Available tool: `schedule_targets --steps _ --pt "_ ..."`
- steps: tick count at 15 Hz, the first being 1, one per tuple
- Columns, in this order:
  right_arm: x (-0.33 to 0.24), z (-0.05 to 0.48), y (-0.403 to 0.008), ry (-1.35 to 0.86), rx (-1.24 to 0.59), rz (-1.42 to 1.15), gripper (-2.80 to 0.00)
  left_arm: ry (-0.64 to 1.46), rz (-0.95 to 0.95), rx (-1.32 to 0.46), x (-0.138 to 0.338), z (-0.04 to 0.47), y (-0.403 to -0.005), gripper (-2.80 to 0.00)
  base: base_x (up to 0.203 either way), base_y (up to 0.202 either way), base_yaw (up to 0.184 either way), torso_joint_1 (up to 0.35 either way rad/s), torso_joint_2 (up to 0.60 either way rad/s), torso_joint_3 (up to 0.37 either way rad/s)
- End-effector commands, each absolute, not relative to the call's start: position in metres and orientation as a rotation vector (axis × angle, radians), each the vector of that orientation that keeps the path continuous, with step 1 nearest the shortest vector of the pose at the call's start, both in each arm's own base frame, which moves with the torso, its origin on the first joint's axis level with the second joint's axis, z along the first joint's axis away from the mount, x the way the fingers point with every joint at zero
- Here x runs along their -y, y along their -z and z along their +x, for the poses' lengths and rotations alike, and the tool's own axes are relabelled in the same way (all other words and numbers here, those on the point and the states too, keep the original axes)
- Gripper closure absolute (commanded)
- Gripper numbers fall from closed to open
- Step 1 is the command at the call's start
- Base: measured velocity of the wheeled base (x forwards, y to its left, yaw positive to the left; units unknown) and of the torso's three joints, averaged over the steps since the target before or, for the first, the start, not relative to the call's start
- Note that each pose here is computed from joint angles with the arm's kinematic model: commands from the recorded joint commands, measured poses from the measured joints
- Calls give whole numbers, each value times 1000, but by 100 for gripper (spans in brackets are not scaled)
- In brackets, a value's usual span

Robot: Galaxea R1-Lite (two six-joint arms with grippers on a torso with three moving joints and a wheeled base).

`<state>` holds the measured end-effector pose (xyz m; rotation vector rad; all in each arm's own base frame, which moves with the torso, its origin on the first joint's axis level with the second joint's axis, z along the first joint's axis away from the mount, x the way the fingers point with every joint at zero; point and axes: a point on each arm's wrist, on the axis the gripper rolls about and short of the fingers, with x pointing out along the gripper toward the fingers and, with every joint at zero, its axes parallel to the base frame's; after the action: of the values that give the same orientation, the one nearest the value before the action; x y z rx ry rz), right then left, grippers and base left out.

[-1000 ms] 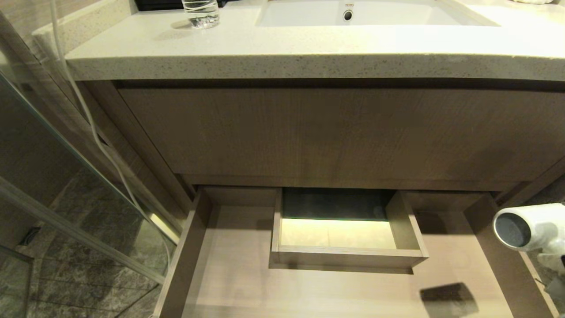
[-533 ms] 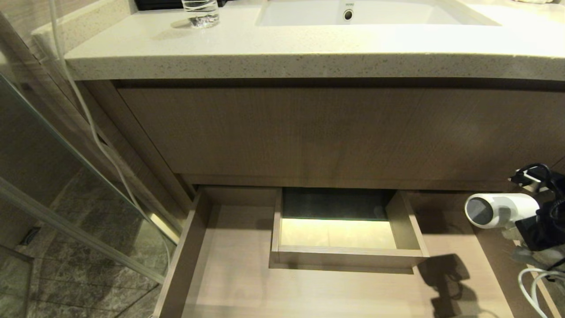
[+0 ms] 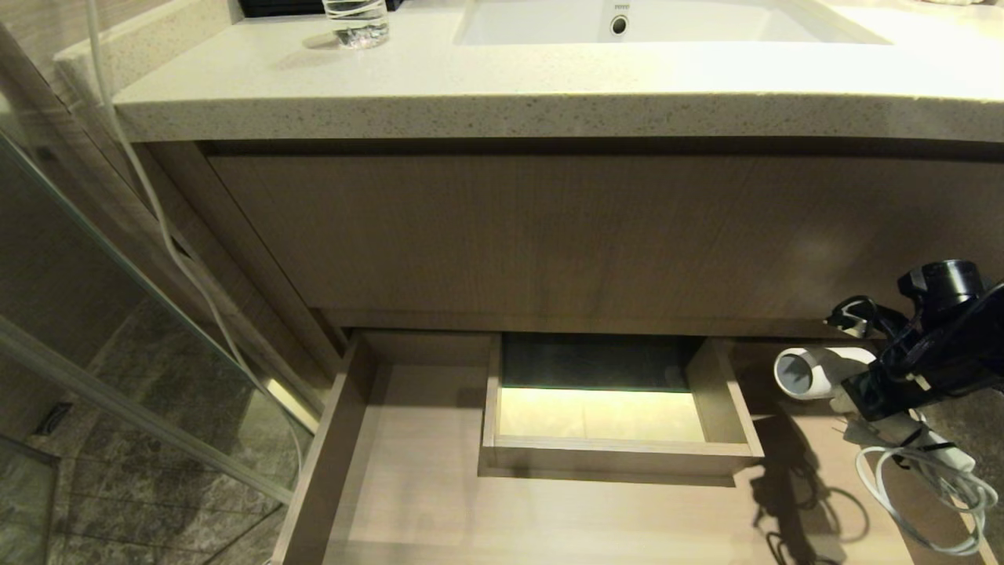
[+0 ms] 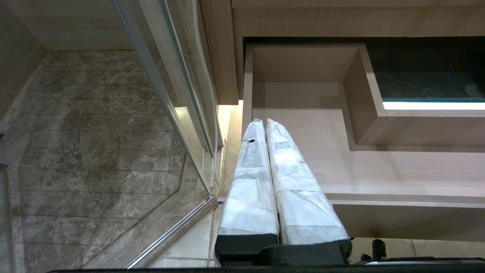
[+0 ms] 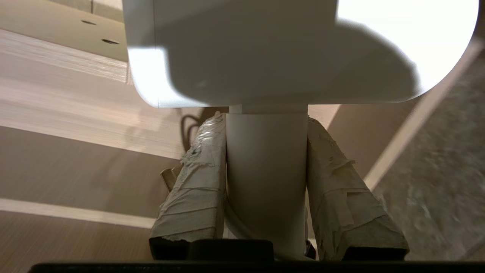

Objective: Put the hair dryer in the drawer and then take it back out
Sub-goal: Put it into the drawer

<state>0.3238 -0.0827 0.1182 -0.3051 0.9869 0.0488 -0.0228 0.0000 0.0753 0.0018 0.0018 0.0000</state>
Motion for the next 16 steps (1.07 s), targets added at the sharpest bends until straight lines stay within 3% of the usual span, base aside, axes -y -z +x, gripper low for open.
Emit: schedule_targets --steps 1,16 --pt "84 339 -91 -78 -1051 -297 0 0 2 -2 0 -23 -75 0 0 0 0 0 0 0" --pt "100 390 -25 -38 -1052 -322 0 0 2 -2 0 -23 -75 0 0 0 0 0 0 0"
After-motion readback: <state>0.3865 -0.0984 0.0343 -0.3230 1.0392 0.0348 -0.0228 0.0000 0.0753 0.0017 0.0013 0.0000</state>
